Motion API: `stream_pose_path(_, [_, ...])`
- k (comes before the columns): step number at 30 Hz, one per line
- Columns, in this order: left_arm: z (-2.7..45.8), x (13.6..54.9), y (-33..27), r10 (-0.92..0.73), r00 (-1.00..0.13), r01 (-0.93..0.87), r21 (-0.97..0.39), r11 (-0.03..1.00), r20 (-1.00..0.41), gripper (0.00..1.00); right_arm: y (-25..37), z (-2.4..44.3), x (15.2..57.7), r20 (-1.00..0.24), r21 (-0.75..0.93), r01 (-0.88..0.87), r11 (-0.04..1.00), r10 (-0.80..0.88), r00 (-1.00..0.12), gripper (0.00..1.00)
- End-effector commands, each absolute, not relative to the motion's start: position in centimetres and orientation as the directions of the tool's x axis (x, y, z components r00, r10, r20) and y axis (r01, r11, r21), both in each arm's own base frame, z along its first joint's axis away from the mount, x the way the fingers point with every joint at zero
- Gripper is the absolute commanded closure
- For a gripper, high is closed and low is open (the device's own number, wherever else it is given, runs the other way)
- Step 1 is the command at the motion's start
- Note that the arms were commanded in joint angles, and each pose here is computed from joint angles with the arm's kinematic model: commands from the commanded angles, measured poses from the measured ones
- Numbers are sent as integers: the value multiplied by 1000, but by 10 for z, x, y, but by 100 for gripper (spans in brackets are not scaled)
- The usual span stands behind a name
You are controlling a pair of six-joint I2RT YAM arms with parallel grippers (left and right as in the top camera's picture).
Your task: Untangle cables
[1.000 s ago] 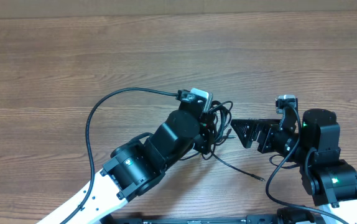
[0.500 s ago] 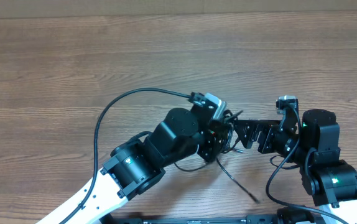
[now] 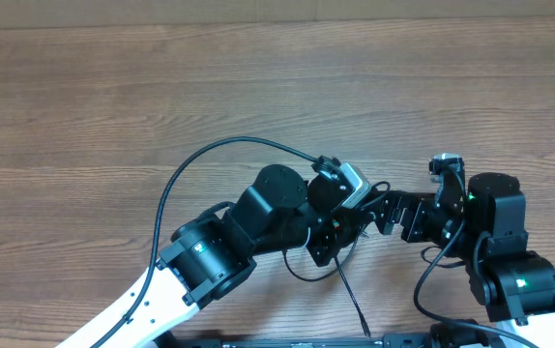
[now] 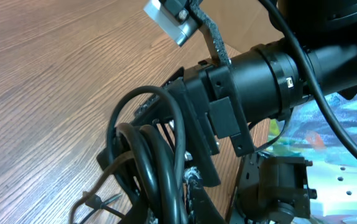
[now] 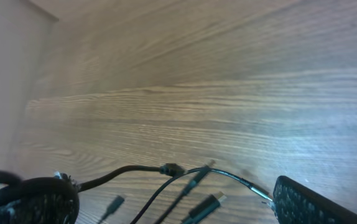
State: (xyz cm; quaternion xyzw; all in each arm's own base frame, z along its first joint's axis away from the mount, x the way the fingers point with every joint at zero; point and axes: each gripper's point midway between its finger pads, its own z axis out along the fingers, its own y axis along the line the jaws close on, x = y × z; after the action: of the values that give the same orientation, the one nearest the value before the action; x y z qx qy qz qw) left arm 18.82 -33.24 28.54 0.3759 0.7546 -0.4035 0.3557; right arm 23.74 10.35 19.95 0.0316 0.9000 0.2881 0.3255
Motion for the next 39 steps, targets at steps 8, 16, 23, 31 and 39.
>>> stream_pose_path(8, [279,172,-329,351,-453,873,-327,362,-820,96,46,187,249,-569,418,215,883,438,-696,0])
stream_pose_path(16, [274,181,-324,352,-459,856,-302,419,-816,96,23,178,242,-557,362,354,862,504,-659,0])
stream_pose_path(23, [270,218,-304,251,-545,731,-306,610,-800,96,45,185,246,-565,404,212,890,425,-707,0])
stream_pose_path(31, [265,231,-291,337,-447,769,-163,618,-829,96,74,192,242,-604,406,-39,913,236,-761,0])
stream_pose_path(39, [256,239,-278,576,-175,843,181,507,-798,96,115,205,226,-677,410,-395,822,-16,-735,0])
